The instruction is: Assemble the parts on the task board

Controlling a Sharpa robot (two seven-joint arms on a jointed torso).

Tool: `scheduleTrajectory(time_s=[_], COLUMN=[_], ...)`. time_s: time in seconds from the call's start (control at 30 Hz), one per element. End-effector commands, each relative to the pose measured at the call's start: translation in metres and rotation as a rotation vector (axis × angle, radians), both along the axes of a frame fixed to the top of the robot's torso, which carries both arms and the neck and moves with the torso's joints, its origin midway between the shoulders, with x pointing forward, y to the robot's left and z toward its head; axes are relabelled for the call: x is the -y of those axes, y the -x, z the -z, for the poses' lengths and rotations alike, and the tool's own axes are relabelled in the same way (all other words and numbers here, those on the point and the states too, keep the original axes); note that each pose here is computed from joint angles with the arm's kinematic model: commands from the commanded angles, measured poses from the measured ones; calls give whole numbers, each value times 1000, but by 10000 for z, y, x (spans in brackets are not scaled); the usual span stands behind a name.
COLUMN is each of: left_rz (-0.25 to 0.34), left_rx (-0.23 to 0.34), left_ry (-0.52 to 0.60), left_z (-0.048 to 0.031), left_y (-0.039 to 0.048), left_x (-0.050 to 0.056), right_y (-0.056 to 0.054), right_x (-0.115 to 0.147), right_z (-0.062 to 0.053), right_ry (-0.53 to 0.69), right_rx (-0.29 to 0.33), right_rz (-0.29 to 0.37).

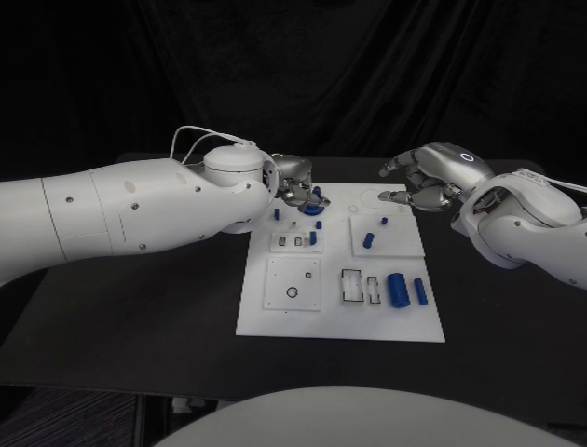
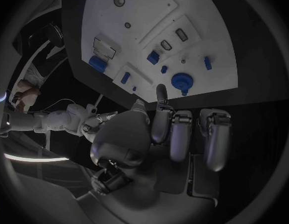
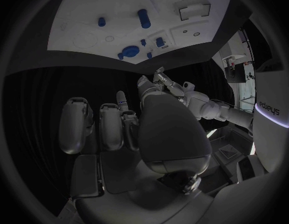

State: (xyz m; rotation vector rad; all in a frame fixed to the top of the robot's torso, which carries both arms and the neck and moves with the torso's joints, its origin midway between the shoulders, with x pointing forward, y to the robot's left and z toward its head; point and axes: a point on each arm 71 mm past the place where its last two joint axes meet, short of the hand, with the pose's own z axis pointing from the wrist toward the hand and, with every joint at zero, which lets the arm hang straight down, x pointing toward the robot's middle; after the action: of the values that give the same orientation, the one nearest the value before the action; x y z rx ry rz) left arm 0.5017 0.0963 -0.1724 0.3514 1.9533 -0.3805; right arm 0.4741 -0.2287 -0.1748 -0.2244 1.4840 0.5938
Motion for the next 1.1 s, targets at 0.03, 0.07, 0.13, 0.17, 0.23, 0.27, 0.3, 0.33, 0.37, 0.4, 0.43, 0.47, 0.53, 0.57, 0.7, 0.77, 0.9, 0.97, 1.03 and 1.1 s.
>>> scheduleTrajectory(time_s=[0.03, 0.07, 0.13, 0.17, 0.23, 0.27, 0.3, 0.33, 0.37, 0.4, 0.43, 0.47, 0.53, 0.57, 0.7, 0.77, 0.9, 0.97, 1.03, 1.1], left_rz=[-58, -61, -65, -66, -67, -67, -67, -67, -66, -64, -64, -63, -62, -62, -63, -63, -62, -61, -59, -58], left_rx=[-20, -23, -30, -34, -43, -48, -54, -57, -63, -69, -73, -78, -84, -88, -100, -106, -116, -119, -121, -123], left_ry=[-82, -91, -106, -113, -129, -139, -148, -153, -162, -169, -174, -178, -183, -186, -192, -194, -194, -190, -186, -184], left_z=[26, 32, 44, 50, 64, 73, 82, 88, 99, 111, 121, 134, 157, 170, 218, 246, 303, 324, 345, 362], left_y=[6, 10, 14, 15, 16, 17, 18, 19, 22, 26, 29, 34, 44, 49, 65, 76, 99, 107, 115, 121], left_x=[9, 26, 49, 57, 70, 78, 85, 89, 95, 99, 103, 106, 108, 108, 104, 104, 116, 124, 131, 136], right_y=[-4, -4, -5, -5, -6, -6, -6, -6, -6, -6, -7, -7, -8, -8, -9, -11, -9, -8, -7, -7], right_x=[7, 4, -3, -6, -11, -13, -15, -17, -18, -20, -20, -21, -22, -21, -19, -20, -26, -29, -32, -34], right_z=[32, 37, 47, 52, 62, 68, 73, 77, 82, 87, 89, 92, 96, 97, 102, 105, 118, 123, 127, 130], right_ry=[12, 13, 14, 15, 17, 18, 18, 19, 20, 21, 21, 22, 22, 22, 23, 24, 25, 25, 25, 26], right_rx=[-22, -24, -27, -28, -32, -34, -35, -37, -39, -40, -41, -42, -43, -43, -44, -45, -48, -49, -50, -51], right_rz=[17, 16, 15, 15, 14, 14, 14, 13, 13, 13, 13, 13, 13, 13, 14, 14, 12, 11, 10, 9])
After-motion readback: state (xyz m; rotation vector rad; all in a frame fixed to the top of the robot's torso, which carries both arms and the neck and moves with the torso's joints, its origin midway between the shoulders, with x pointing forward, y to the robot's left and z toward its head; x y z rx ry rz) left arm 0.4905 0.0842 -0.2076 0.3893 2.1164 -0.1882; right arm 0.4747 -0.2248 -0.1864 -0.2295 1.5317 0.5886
